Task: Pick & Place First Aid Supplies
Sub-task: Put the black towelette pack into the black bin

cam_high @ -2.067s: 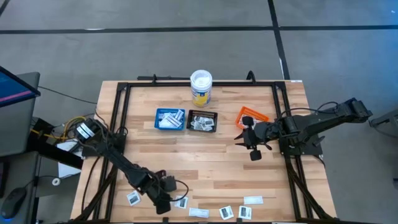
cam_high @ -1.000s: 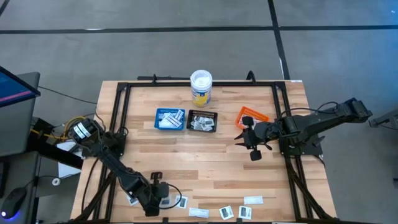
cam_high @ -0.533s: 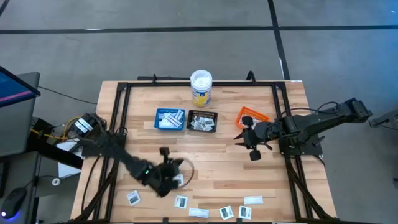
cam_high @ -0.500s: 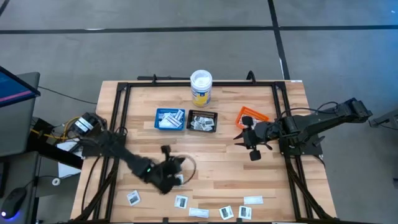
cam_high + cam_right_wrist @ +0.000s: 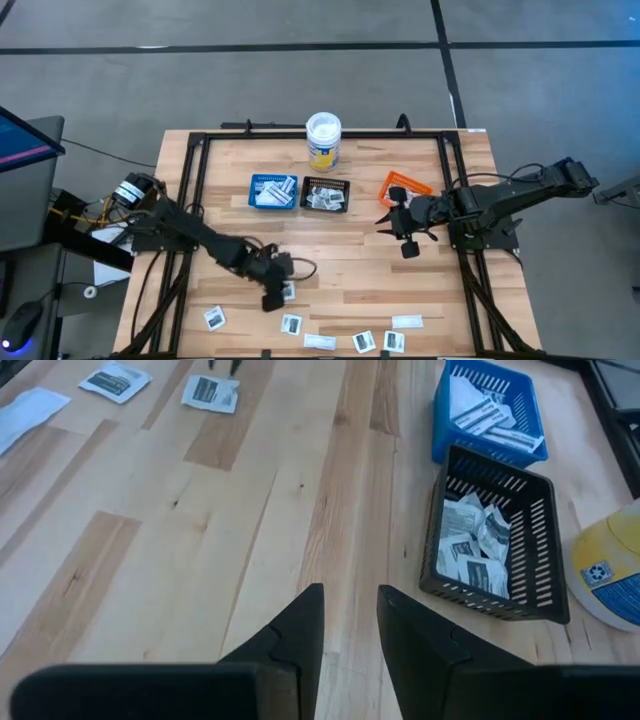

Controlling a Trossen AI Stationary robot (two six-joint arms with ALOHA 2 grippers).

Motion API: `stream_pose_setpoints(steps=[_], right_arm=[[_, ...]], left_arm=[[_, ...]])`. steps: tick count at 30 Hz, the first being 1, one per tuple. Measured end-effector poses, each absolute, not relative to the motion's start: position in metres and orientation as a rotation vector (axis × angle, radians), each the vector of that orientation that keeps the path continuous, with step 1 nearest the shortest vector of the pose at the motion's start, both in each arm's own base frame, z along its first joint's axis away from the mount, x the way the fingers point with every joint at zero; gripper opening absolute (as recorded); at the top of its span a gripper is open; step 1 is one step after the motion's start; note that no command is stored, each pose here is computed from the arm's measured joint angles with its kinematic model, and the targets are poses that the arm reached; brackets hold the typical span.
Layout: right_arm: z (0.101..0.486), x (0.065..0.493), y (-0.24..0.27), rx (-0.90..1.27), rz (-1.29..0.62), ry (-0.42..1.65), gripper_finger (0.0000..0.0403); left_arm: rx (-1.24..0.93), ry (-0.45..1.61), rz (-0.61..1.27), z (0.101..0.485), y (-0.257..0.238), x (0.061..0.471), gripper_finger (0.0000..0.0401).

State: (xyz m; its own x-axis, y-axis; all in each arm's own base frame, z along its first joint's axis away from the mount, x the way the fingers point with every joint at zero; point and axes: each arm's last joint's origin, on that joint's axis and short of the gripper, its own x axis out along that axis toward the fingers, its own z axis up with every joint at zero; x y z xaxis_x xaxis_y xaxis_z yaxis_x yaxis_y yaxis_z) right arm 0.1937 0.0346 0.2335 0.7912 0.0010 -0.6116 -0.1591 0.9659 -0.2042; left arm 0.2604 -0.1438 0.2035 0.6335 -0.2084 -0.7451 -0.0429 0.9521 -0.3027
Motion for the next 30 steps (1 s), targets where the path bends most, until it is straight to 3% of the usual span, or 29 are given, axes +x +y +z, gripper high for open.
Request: stream_pose_setpoints(steps=[4, 10, 25, 30], right_arm=[[0.234, 0.194, 0.035, -0.252, 0.087, 0.652, 0.0090], [0.234, 0.194, 0.035, -0.252, 0.087, 0.647, 0.0090], [0.234, 0.194, 0.035, -0.253, 0.088, 0.648, 0.0090], [0.234, 0.194, 0.035, -0.253, 0.089, 0.649, 0.0090]], left_arm=[[-0.268, 0.929, -0.102, 0.193, -0.161, 0.246, 0.0117], [-0.148, 0.849, 0.068, 0.181, -0.161, 0.239, 0.0140], [-0.206, 0.838, 0.020, 0.182, -0.164, 0.242, 0.0145], [-0.239, 0.886, 0.051, 0.164, -0.165, 0.239, 0.0145]])
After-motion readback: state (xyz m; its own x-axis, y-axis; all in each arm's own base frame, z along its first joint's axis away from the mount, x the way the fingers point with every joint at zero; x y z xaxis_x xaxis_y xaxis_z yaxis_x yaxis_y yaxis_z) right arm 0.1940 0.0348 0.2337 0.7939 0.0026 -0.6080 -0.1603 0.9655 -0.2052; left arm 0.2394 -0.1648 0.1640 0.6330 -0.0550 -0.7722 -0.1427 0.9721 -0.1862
